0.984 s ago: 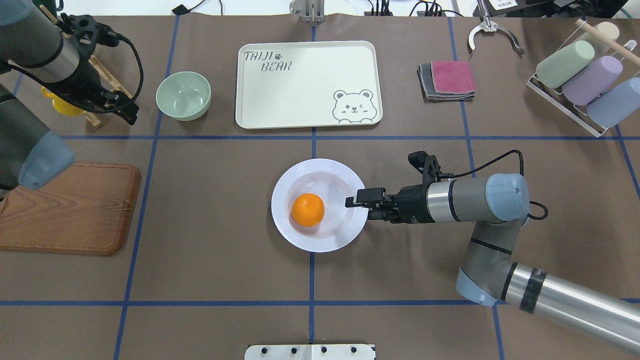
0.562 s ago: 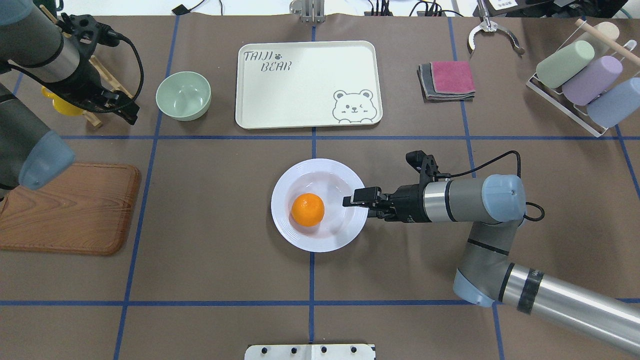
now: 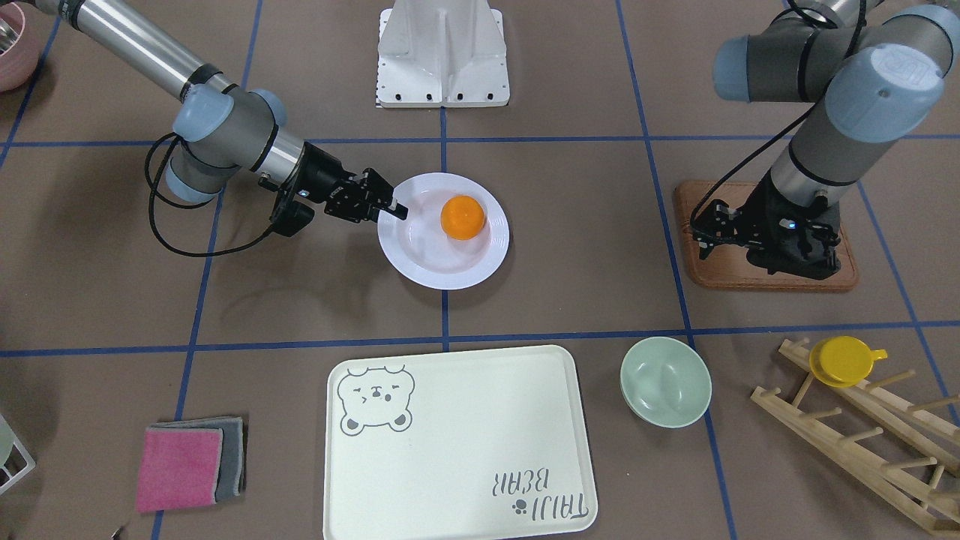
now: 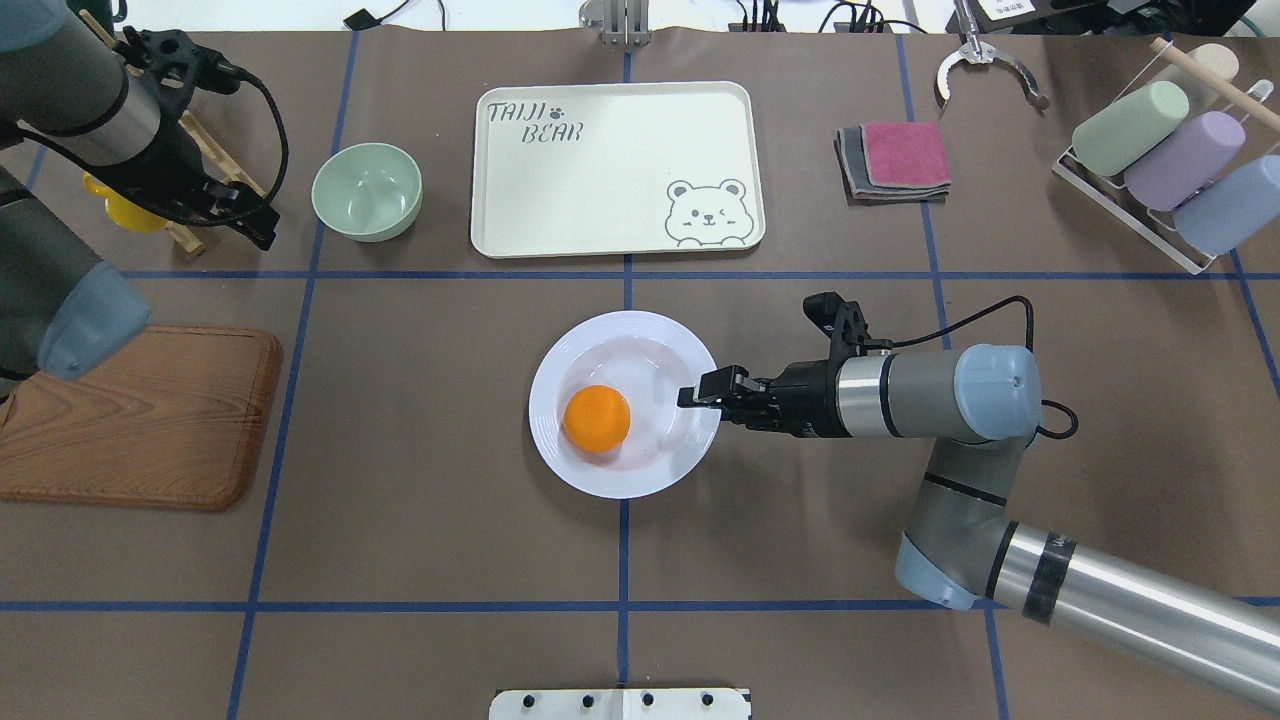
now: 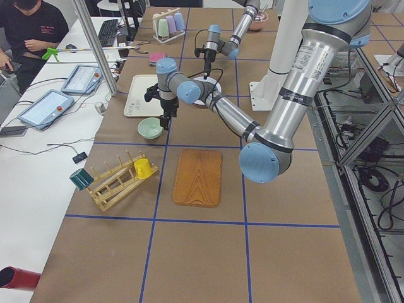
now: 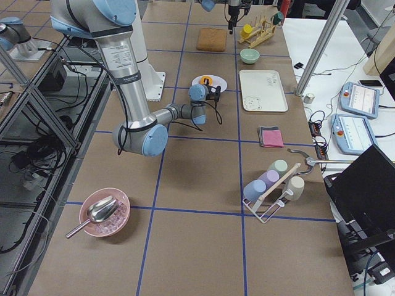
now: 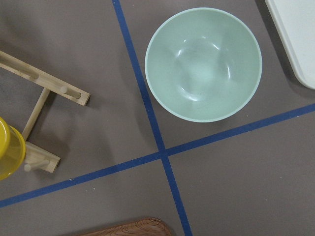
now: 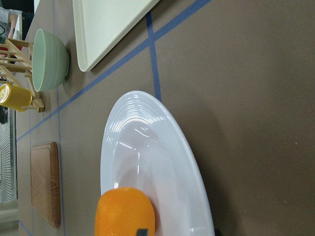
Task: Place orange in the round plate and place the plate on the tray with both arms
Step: 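Grip the white plate rim with the right gripper, then lift the plate with the right gripper and carry it onto the bear tray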
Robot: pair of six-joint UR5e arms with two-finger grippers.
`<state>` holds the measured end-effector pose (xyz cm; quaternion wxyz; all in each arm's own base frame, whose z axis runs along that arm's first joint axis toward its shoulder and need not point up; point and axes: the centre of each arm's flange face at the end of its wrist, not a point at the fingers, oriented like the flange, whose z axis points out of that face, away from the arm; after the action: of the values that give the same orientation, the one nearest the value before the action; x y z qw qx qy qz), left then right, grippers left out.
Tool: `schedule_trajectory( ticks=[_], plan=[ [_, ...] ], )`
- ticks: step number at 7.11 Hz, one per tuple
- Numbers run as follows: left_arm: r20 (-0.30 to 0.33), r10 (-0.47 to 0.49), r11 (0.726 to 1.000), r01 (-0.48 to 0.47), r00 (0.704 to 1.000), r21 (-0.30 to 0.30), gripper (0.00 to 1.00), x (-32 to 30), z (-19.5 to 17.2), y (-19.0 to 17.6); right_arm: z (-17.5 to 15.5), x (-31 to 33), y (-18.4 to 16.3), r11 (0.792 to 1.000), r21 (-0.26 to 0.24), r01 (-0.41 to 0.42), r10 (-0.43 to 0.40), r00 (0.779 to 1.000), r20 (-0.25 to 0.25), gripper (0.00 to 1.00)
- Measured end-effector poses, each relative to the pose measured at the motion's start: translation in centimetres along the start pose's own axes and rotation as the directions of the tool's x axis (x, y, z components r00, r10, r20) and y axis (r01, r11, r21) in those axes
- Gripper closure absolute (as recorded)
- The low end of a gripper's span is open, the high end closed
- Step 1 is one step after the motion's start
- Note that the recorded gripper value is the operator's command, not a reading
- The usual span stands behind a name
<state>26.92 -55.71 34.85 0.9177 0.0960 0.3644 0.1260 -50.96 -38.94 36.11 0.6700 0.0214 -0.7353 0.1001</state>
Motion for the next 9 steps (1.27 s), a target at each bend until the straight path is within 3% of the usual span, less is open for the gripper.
schedule_trajectory(
  ticks=[4, 6, 9],
  plan=[
    [0.000, 0.001, 1.000, -0.001, 1.000, 0.001, 0.01, 0.0, 0.0, 0.0, -0.4, -0.8, -0.2, 1.000, 0.007, 0.008, -0.008, 1.000, 0.021, 0.88],
    [-0.001, 0.002, 1.000, -0.002, 1.000, 0.003, 0.01, 0.1, -0.1, 0.0, -0.8, -1.4, -0.5, 1.000, 0.012, 0.013, -0.013, 0.999, 0.036, 0.90],
    [-0.004, -0.005, 1.000, 0.005, 1.000, 0.009, 0.01, 0.4, -0.4, -0.2, -1.9, -1.7, -0.7, 0.999, 0.038, 0.027, -0.032, 0.991, 0.130, 0.91]
  ],
)
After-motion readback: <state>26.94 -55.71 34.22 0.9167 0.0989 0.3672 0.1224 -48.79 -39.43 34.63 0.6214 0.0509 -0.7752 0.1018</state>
